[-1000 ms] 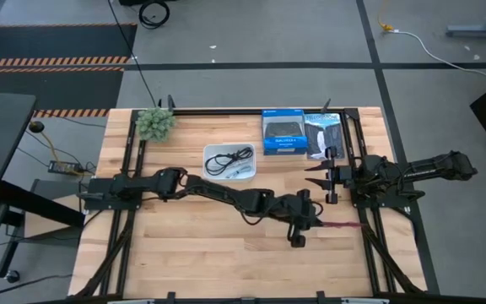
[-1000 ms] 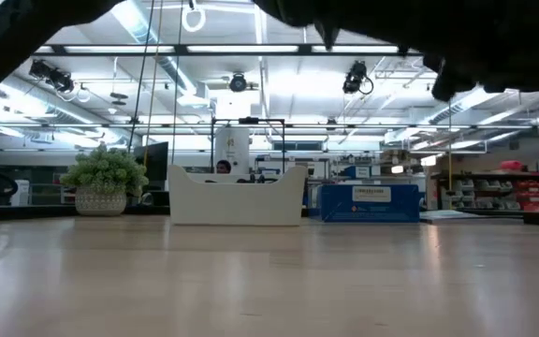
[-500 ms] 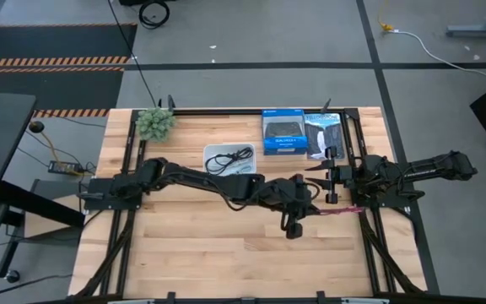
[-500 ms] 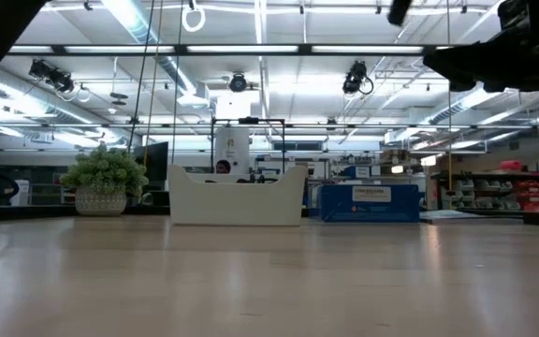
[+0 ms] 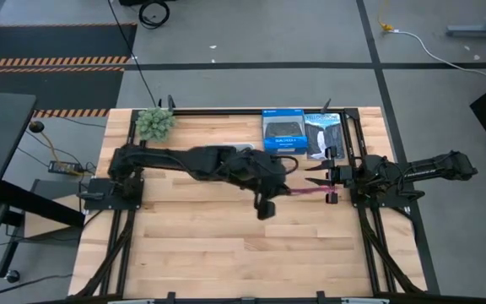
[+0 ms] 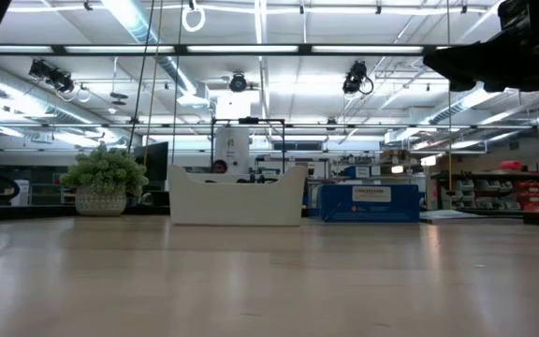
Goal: Pick and place USB-C Cables
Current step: Put the pink charger cable into the white bin
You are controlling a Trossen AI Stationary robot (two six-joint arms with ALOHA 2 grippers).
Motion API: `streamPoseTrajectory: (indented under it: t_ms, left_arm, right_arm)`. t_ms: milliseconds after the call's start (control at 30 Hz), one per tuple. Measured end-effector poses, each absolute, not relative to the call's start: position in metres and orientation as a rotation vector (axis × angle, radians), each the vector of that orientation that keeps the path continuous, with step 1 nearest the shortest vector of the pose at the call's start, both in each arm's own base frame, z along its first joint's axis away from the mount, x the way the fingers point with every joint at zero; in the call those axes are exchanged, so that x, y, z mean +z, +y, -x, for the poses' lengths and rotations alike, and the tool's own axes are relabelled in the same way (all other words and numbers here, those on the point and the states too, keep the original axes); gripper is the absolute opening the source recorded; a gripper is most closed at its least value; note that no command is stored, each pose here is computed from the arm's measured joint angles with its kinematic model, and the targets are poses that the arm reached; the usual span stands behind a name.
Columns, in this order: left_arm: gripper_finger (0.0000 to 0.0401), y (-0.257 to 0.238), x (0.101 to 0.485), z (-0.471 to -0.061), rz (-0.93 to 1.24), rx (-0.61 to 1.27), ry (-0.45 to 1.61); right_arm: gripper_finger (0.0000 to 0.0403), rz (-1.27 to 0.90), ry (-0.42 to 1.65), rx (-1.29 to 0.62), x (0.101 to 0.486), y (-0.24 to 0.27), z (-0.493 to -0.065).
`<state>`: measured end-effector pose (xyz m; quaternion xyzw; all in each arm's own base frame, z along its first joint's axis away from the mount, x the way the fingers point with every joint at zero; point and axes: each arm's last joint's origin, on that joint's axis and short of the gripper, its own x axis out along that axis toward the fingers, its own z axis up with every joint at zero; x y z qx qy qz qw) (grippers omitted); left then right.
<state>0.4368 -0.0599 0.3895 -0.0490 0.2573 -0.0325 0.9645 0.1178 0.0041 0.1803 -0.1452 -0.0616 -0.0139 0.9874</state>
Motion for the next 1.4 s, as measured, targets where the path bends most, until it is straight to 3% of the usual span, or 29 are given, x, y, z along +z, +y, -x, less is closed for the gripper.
streamPoseTrajectory:
  t_ms: [200,333,500,600,867,1400]
  left_arm:
    - [0.0012,-0.036,0.410,-0.403,0.046,0.014,0.614]
    - [0.0012,-0.021,0.404,-0.389,0.028,0.049,0.759]
    - [0.0012,0.000,0.386,-0.373,0.025,0.102,1.020]
    - [0.0012,0.014,0.374,-0.371,0.035,0.145,1.075]
    - [0.0012,0.045,0.303,-0.362,0.173,0.147,1.277]
    - [0.0012,0.076,0.234,-0.352,0.189,0.135,1.196]
  right_arm:
    - [0.0128,0.292,-0.124,-0.028,0.180,0.004,-0.118]
    - [0.0128,0.292,-0.124,-0.027,0.180,0.004,-0.118]
    - [0.0128,0.292,-0.125,-0.028,0.180,0.004,-0.118]
    - [0.0128,0.292,-0.125,-0.028,0.180,0.004,-0.118]
    - [0.0128,0.292,-0.124,-0.028,0.180,0.004,-0.118]
    - [0.0128,0.292,-0.125,-0.027,0.180,0.004,-0.118]
